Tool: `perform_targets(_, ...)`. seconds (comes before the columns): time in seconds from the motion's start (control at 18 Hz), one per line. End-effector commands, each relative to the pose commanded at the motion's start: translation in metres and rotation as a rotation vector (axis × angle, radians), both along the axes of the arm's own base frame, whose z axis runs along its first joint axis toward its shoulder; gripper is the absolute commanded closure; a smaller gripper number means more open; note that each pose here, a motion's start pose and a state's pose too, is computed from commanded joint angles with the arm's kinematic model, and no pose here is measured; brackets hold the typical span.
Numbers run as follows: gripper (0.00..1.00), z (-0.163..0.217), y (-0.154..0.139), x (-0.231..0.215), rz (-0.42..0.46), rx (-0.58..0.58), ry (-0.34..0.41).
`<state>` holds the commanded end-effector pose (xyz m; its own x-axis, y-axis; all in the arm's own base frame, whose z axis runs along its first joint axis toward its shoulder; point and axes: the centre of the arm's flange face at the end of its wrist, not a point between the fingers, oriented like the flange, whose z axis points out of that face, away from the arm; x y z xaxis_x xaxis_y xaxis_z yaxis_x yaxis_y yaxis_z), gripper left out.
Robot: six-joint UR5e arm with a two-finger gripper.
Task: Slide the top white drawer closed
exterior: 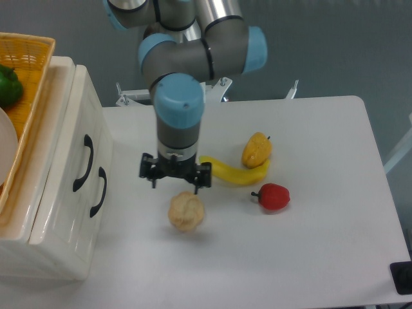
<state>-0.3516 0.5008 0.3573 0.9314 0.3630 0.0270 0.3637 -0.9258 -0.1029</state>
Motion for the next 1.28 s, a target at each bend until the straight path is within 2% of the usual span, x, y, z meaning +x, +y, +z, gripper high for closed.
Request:
perform_targets(0.17, 0.00, 0.007, -0.014, -0.020, -0.061, -0.076, 0.088)
perform_targets(0.28, 0.00, 0.008, -0.024, -0.031, -0.117, -0.108, 0.115)
perform_targets(0.39, 0.00, 0.008, -0.033, -0.043, -0.163, -0.117, 0.119)
perform_targets(0.61, 0.00, 0.008, -0.071, -0.080, -0.250, -0.136, 0.119)
perform_targets(0.83, 0.00, 0.016, -0.100, -0.110, -0.291, -0.187, 0.151)
perform_targets(1.11, 0.00, 0.025, -0.139, -0.129, -0.425, -0.219, 0.157)
perform_targets(1.28, 0.00, 0.031, -0.161, -0.134, -0.421, -0.221, 0.155)
